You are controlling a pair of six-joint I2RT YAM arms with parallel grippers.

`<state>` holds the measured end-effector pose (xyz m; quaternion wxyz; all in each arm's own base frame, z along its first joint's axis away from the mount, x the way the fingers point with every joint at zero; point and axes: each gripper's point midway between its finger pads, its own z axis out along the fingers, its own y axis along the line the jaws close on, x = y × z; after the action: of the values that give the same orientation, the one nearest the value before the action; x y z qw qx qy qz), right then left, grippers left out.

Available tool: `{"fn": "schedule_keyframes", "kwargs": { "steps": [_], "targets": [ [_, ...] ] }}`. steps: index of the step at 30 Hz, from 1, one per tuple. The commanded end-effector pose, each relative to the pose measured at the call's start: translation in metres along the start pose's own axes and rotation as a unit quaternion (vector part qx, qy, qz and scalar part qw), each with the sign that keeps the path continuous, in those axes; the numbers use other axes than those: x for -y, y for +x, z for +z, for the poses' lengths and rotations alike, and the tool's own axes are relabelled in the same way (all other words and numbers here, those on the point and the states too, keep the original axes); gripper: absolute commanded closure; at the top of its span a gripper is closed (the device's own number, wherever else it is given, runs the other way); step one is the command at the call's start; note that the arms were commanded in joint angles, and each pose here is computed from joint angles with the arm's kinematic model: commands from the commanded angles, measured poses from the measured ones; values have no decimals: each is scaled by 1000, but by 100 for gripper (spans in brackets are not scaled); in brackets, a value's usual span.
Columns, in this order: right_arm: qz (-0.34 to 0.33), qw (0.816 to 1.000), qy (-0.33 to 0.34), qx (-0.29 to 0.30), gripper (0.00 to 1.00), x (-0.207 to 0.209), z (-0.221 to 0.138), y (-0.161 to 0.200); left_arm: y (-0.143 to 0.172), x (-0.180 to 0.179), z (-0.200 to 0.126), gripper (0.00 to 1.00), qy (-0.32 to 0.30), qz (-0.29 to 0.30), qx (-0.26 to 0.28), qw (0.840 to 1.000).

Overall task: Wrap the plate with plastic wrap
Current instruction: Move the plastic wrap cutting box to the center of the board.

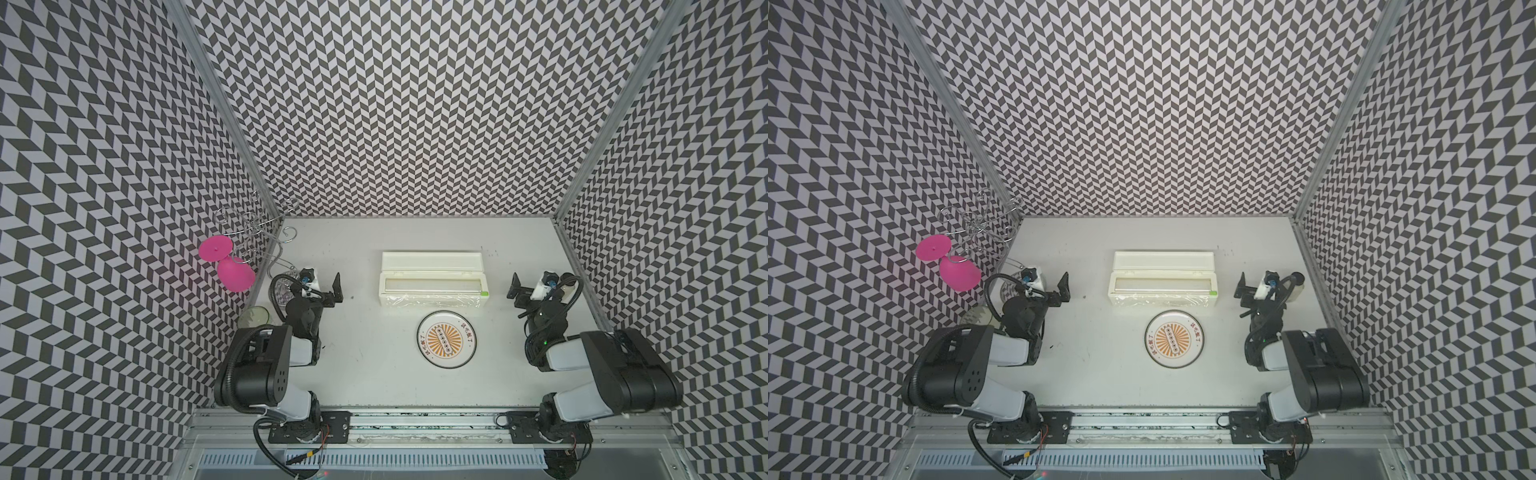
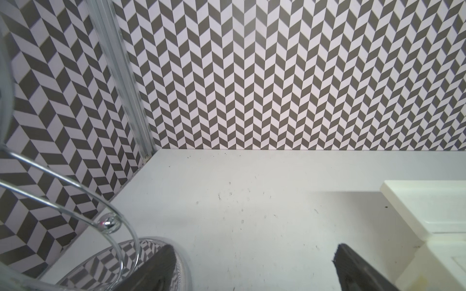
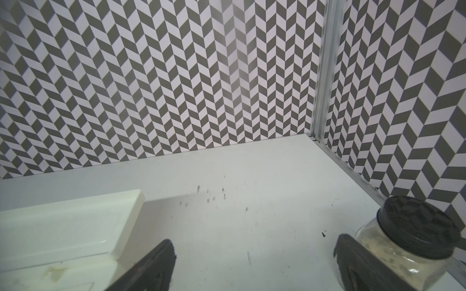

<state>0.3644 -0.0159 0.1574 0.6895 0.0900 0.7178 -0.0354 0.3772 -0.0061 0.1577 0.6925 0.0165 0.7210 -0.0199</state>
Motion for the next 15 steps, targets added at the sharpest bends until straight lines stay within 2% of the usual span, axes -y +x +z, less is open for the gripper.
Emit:
{"fn": "schedule_keyframes", "kwargs": {
  "steps": [1,2,4,6,8,9,10,11,12,14,15],
  "targets": [
    [83,996,29,-11,1,0,4,-38,-23,-6,-6,0,-53,-14,-1,998],
    [97,994,32,-35,1,-5,5,-40,-26,-13,-10,1,-88,-45,-2,995],
    [97,990,56,-90,1,-16,3,-39,-39,-8,-16,1,-108,-52,3,993],
    [86,987,34,-135,1,-41,0,-42,-54,7,-18,1,-90,-82,13,993],
    [154,972,-8,-178,1,-62,-2,-39,-68,26,-13,1,-58,-105,8,993],
    [202,954,-41,-217,1,-73,-4,-31,-75,34,-9,1,-44,-123,1,991],
    [221,937,-101,-251,1,-88,-7,-26,-80,37,-4,1,-36,-152,-9,988],
    [241,911,-170,-288,10,-108,-16,-21,-81,42,2,1,-28,-187,-36,981],
    [251,891,-199,-322,18,-118,-25,-13,-88,48,7,1,-8,-217,-53,975],
    [261,861,-217,-379,24,-128,-41,9,-92,56,14,1,18,-279,-84,957],
    [269,847,-231,-396,25,-133,-48,15,-96,68,16,4,68,-284,-97,951]
  ]
}}
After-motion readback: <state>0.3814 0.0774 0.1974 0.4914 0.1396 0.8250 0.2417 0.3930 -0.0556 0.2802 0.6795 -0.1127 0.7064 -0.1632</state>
